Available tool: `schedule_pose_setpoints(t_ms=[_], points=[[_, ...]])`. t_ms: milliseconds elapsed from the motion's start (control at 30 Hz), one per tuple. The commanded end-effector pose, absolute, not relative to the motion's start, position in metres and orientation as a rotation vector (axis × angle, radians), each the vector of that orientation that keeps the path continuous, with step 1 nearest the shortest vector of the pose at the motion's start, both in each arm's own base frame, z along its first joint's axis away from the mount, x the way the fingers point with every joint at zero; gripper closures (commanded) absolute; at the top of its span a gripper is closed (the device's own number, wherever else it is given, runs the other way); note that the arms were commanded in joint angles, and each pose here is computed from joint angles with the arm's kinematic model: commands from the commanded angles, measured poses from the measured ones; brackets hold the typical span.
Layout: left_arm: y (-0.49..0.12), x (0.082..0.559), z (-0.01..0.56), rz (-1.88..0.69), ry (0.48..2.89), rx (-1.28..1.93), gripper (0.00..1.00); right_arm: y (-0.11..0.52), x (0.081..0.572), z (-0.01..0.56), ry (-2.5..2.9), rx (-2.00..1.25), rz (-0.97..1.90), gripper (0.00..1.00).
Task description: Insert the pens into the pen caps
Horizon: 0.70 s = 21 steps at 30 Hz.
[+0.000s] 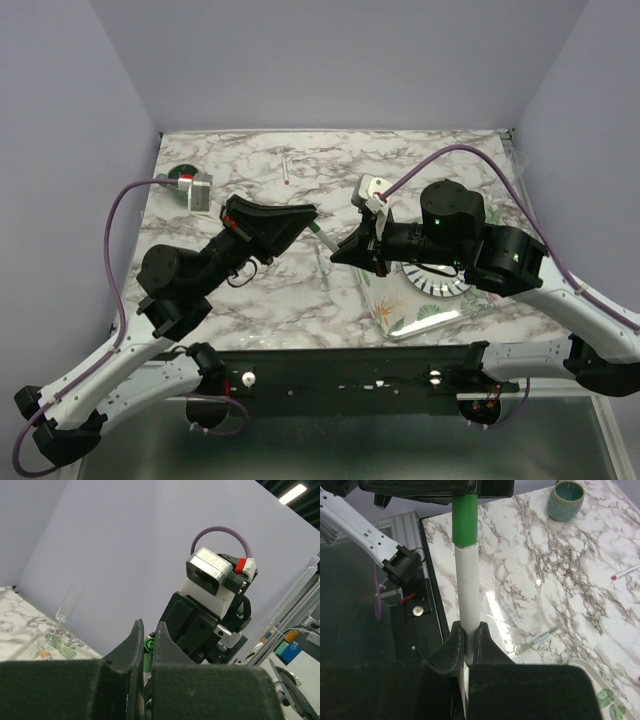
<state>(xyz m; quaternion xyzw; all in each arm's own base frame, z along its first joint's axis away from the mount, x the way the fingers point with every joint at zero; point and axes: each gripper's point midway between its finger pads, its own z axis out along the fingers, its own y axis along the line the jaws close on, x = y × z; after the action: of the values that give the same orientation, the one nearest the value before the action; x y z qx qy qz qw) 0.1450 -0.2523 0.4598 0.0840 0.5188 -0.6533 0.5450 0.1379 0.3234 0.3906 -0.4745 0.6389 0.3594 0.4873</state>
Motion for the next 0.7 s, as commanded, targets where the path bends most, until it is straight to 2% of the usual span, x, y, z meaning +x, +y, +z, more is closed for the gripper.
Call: schedule_pose_setpoints(t_ms=[0, 233, 533, 667], points=[[-0.298, 0.11, 0.306, -1.555, 1.828, 0.483, 1.0, 0.287, 0.156, 0.623, 0.893, -0.526, 1.021, 0.99], [-0.307, 0.102, 0.304, -1.577, 1.791, 0.565, 1.0, 0.287, 0.146, 0.637, 0.885, -0.486, 1.136, 0.99], [-0.309, 0.094, 0.286, -1.59, 1.849, 0.583, 1.0, 0.27, 0.146, 0.669, 0.835, -0.479, 1.053, 0.99], [-0.315, 0.093, 0.296, -1.648, 1.809, 0.576, 1.0, 0.279, 0.144, 0.668, 0.838, -0.511, 1.077, 0.99]])
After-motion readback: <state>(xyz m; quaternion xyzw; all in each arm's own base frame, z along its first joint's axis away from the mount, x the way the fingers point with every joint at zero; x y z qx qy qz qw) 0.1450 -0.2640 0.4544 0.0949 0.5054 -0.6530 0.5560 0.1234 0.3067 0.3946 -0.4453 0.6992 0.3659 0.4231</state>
